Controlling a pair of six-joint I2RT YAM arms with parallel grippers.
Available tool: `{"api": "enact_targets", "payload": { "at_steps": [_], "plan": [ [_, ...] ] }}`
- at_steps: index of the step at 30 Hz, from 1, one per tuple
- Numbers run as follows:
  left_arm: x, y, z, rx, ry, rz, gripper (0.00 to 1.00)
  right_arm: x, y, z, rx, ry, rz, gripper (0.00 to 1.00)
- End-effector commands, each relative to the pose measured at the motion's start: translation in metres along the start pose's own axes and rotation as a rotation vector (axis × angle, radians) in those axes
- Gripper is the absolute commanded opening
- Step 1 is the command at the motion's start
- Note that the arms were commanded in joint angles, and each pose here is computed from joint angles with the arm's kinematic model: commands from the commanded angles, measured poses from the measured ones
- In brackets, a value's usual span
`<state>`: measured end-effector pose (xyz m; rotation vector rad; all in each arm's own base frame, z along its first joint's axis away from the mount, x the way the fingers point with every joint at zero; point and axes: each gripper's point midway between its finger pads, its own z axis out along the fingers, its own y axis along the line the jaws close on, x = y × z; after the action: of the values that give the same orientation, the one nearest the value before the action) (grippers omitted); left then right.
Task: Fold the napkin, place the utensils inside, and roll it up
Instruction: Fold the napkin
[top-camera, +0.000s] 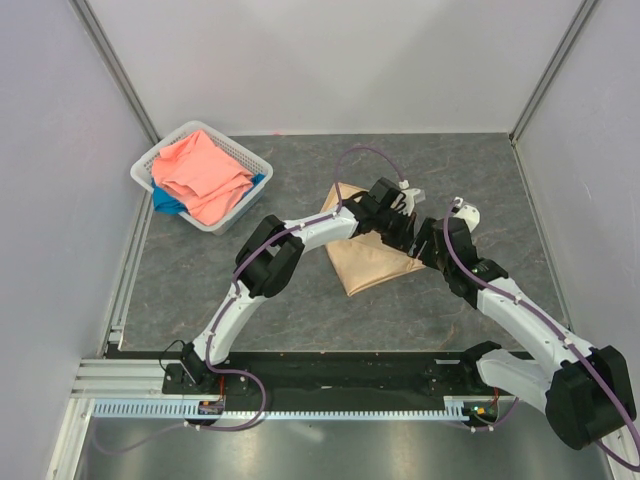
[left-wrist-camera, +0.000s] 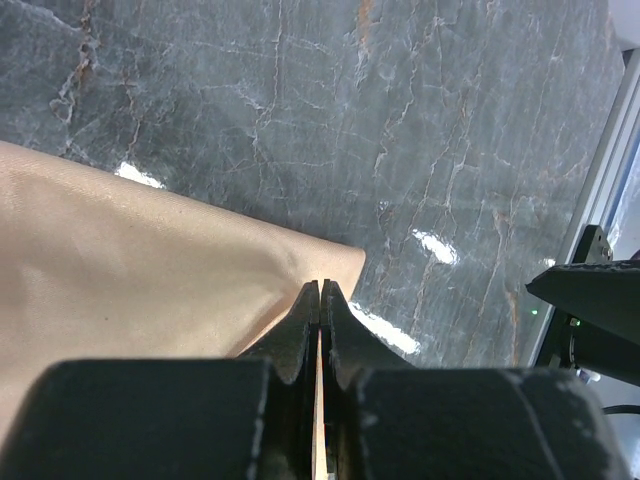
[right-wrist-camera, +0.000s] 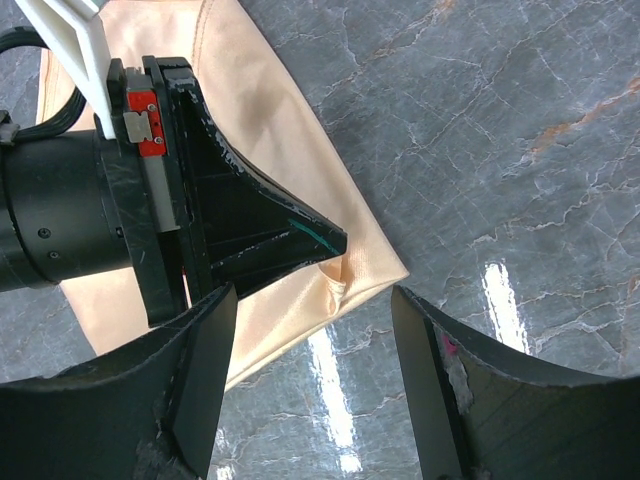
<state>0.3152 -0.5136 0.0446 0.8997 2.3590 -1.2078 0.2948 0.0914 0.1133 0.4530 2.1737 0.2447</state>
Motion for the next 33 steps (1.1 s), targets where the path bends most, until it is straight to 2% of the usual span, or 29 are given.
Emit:
{"api": "enact_targets", "payload": {
  "at_steps": [1, 4, 6, 7, 8, 9, 14, 16, 20, 22, 23, 25, 26, 27, 29, 33],
  "plan": [
    [-0.024, -0.015, 0.001, 0.034, -0.068, 0.025, 0.02, -0.004, -0.001, -0.004, -0.002, -0.021, 0.01, 0.72],
    [-0.028, -0.014, 0.0, 0.028, -0.081, 0.023, 0.02, -0.004, -0.002, -0.004, -0.002, -0.018, 0.009, 0.72],
    [-0.031, -0.016, -0.001, 0.027, -0.087, 0.018, 0.09, -0.003, -0.002, -0.004, 0.0, -0.015, 0.009, 0.72],
    [-0.031, -0.017, -0.002, 0.031, -0.087, 0.016, 0.26, -0.004, -0.001, -0.004, -0.003, -0.017, 0.009, 0.73],
    [-0.033, -0.019, -0.004, 0.033, -0.091, 0.017, 0.35, -0.004, -0.002, -0.005, -0.002, -0.018, 0.008, 0.73],
    [-0.037, -0.024, -0.008, 0.038, -0.1, 0.02, 0.52, -0.005, -0.003, -0.006, 0.002, -0.02, -0.002, 0.74],
    [-0.061, -0.038, -0.029, 0.033, -0.163, 0.057, 0.74, -0.032, -0.017, -0.017, 0.047, -0.08, -0.007, 0.76],
    [-0.071, -0.042, -0.04, 0.034, -0.187, 0.064, 0.86, -0.042, -0.018, -0.023, 0.031, -0.102, -0.02, 0.78],
    [-0.088, -0.036, -0.066, 0.016, -0.233, 0.012, 0.9, -0.044, -0.03, -0.017, 0.037, -0.082, -0.016, 0.79],
    [-0.093, -0.019, -0.083, -0.016, -0.263, -0.024, 0.91, -0.036, -0.036, -0.011, 0.04, -0.051, -0.01, 0.8],
    [-0.102, -0.023, -0.1, -0.021, -0.296, -0.029, 0.91, -0.033, -0.031, -0.008, 0.007, -0.037, -0.005, 0.8],
    [-0.097, 0.0, -0.118, -0.069, -0.314, -0.069, 0.91, -0.021, -0.035, 0.001, 0.0, 0.01, -0.008, 0.8],
    [-0.104, -0.005, -0.137, -0.075, -0.348, -0.062, 0.91, -0.019, -0.035, 0.005, -0.007, 0.025, -0.016, 0.8],
    [-0.093, 0.015, -0.145, -0.11, -0.34, -0.103, 0.91, -0.013, -0.034, 0.008, -0.022, 0.049, -0.02, 0.79],
    [-0.091, 0.027, -0.165, -0.143, -0.373, -0.147, 0.91, -0.007, -0.037, 0.017, -0.023, 0.087, -0.025, 0.79],
    [-0.062, 0.056, -0.209, -0.19, -0.41, -0.236, 0.91, 0.001, -0.044, 0.031, -0.013, 0.14, -0.048, 0.79]
  ]
}}
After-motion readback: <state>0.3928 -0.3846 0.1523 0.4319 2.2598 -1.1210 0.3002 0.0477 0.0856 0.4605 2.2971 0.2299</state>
